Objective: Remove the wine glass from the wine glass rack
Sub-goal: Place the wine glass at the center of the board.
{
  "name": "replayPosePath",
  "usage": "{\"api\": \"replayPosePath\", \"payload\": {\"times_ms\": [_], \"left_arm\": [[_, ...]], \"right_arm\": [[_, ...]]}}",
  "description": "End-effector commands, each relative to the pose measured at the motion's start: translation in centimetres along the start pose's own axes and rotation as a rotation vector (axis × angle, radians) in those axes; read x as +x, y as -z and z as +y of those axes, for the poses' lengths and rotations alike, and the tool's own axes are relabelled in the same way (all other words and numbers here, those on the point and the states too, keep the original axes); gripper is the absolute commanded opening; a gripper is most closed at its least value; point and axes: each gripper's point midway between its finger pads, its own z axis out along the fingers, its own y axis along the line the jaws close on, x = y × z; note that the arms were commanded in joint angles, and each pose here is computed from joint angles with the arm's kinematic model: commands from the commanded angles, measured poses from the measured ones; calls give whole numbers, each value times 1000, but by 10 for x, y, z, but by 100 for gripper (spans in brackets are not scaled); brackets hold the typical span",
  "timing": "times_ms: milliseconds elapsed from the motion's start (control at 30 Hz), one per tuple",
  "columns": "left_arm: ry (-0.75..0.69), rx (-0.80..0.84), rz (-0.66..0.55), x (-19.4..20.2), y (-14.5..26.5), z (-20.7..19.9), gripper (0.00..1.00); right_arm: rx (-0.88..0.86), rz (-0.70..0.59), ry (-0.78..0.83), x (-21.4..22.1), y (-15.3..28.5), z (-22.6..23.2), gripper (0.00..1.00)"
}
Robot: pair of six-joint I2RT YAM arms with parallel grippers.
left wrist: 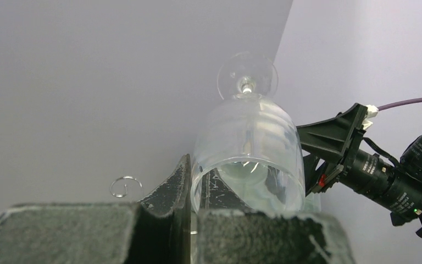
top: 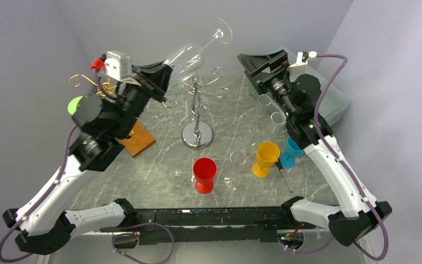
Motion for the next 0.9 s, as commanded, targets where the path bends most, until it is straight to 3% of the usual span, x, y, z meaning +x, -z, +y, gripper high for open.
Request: {"api": "replayPosePath", "payload": {"times_ms": [0,433,667,867], "left_arm": [[45,-12,51,-29,28,2,0],[99,-29,436,-29,114,5,0],[134,-200,637,-8,163,30,0],[147,-380,716,5,198,58,0]], "right_arm": [[9,-58,131,-17,25,7,100],[197,-15,392,-20,41,-36,100],[227,34,432,-13,36,-47,100],[265,80,472,-7,32,-59,100]]}}
